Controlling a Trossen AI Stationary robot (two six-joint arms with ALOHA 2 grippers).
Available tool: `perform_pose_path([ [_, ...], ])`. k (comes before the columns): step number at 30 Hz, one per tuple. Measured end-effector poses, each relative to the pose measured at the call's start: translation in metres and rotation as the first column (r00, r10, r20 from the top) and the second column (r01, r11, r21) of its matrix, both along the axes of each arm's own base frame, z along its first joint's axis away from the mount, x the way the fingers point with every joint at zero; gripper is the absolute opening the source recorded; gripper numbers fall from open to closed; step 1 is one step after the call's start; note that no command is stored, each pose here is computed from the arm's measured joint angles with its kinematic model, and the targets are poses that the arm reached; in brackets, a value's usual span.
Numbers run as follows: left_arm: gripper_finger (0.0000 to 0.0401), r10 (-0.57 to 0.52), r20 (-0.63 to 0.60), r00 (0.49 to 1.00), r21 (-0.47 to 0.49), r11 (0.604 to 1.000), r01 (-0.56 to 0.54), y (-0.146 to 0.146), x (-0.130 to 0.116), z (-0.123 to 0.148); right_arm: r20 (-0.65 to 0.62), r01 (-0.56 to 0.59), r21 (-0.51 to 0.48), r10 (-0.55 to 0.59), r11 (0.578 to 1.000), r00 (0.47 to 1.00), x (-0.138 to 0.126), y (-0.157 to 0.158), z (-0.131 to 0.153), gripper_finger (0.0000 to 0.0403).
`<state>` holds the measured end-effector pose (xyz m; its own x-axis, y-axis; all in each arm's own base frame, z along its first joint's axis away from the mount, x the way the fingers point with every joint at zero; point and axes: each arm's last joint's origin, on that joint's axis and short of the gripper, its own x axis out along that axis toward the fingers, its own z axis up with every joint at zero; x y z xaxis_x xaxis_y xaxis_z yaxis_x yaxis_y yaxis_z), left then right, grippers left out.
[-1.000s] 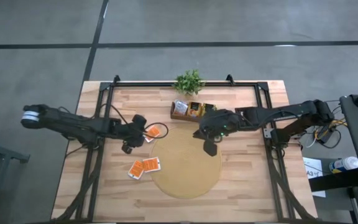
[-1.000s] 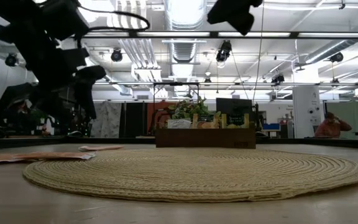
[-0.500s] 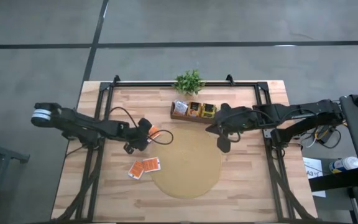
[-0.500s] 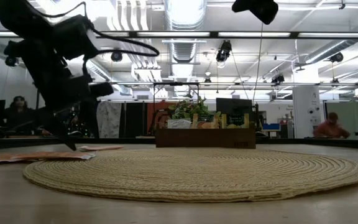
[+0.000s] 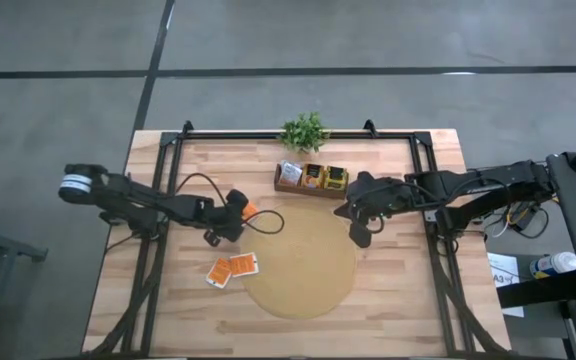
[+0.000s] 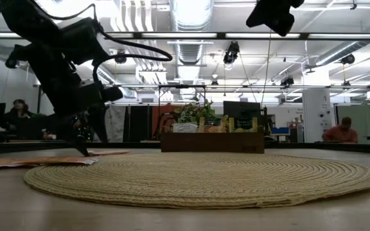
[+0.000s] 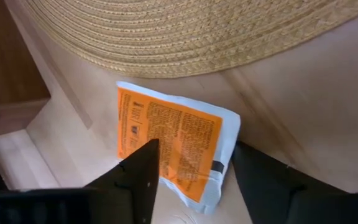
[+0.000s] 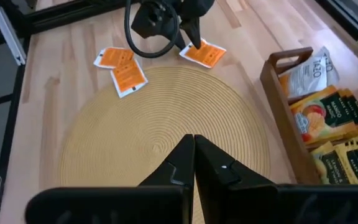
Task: Pick & Place Tea
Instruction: Put the white tea bag into the left section of the wooden organizer
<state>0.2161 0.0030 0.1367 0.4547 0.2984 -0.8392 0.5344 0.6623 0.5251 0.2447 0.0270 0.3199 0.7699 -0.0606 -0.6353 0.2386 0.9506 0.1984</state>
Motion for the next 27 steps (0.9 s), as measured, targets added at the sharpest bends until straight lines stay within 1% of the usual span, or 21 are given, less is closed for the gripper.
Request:
perform_pose_path([
  [7,0.0122,0.0,-0.031,1.0,-0.001,1.0,0.0,0.0,0.004,-0.005,0.016,-0.005,0.003,0.005,1.0,1.0,0.001,0.001,0.003,0.0008],
  [10,0.0076,0.006,-0.04,0.999,-0.005,1.0,-0.006,0.0,0.007,-0.007,0.024,-0.01,-0.002,0.01,1.0,1.0,0.001,0.001,0.006,0.0008],
  [13,0.002,0.025,-0.039,0.999,-0.016,1.0,-0.026,0.0,0.01,-0.006,0.029,-0.013,-0.005,0.013,1.0,0.999,0.0,0.001,0.008,0.0008],
  [14,0.0011,0.034,-0.035,0.999,-0.021,0.999,-0.035,0.0,0.011,-0.005,0.031,-0.017,-0.011,0.017,1.0,0.999,0.0,0.001,0.009,0.0008],
  [18,0.0001,0.061,-0.013,0.998,-0.035,0.998,-0.061,0.0,0.016,0.0,0.038,-0.033,-0.031,0.034,0.999,0.999,-0.003,0.001,0.011,0.0008],
  [22,0.0001,0.085,0.009,0.996,-0.018,0.996,-0.084,0.0,0.021,0.007,0.052,-0.039,-0.038,0.041,0.999,0.998,-0.007,0.0,0.014,0.0008],
  [27,0.0,0.104,0.047,0.993,-0.015,0.994,-0.104,0.001,0.033,0.025,0.08,-0.024,-0.045,0.027,0.999,0.996,-0.014,-0.001,0.02,0.0008],
])
